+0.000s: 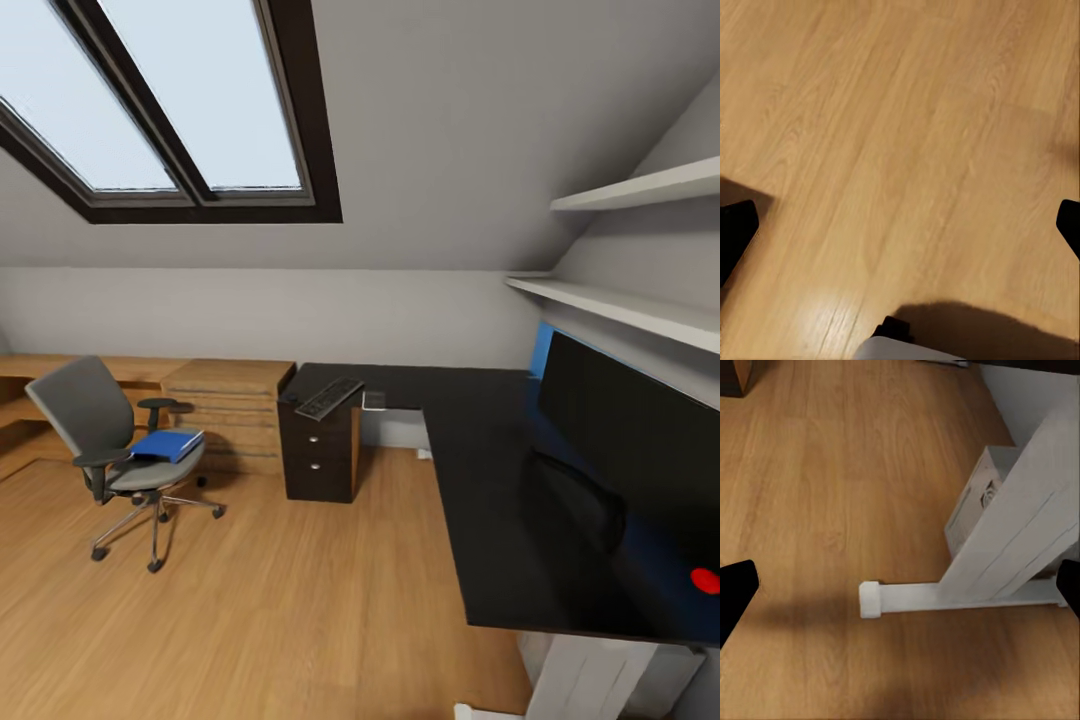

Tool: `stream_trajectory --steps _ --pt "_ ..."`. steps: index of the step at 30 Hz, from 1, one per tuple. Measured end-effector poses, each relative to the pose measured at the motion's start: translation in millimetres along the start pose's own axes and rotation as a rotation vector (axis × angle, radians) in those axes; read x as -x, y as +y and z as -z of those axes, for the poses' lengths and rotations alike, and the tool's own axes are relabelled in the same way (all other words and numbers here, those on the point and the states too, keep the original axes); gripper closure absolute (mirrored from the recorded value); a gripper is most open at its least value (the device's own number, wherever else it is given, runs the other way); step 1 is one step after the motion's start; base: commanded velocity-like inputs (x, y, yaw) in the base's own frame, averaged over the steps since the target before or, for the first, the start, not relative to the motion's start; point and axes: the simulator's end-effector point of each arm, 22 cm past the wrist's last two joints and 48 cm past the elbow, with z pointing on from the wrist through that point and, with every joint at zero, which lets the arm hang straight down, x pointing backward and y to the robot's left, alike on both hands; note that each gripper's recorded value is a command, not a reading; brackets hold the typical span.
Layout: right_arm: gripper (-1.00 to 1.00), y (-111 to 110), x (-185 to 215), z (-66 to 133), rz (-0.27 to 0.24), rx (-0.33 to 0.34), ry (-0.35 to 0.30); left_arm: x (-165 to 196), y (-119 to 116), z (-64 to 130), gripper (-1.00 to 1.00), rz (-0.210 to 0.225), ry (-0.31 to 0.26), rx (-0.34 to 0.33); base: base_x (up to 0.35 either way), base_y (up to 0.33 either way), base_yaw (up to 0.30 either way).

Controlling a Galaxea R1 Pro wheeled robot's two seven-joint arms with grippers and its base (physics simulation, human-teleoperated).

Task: In the bedroom, organize the workspace by keeping the computer under the desk, ensuring the monitor is on the desk, placing the keyboard on the desk next to the monitor, placing the mouse on the desk next to the keyboard, moving the folder from the swivel chair onto the desk next to the mouse, stacking the notebook on top of the folder with the pen on top of the notebook, and positioning the swivel chair next to the desk.

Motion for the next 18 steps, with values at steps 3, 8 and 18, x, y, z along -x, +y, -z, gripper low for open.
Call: stream_trajectory --steps 3,8,18 --pt "-1.00 0.2 0.0 -0.1 0.001 0.001 0.000 0.2 0.0 -0.1 -1.00 0.000 0.000 0.000 0.263 0.247 0.000" --pt "-1.00 3.4 -3.7 1.0 0.005 0.014 0.008 -0.2 0.5 -0.2 -1.00 0.001 0.001 0.001 0.200 0.288 0.000" --pt "-1.00 35.3 -17.6 9.0 0.059 0.145 0.030 0.0 0.8 -0.6 -1.00 0.001 0.001 0.001 0.062 0.321 0.000"
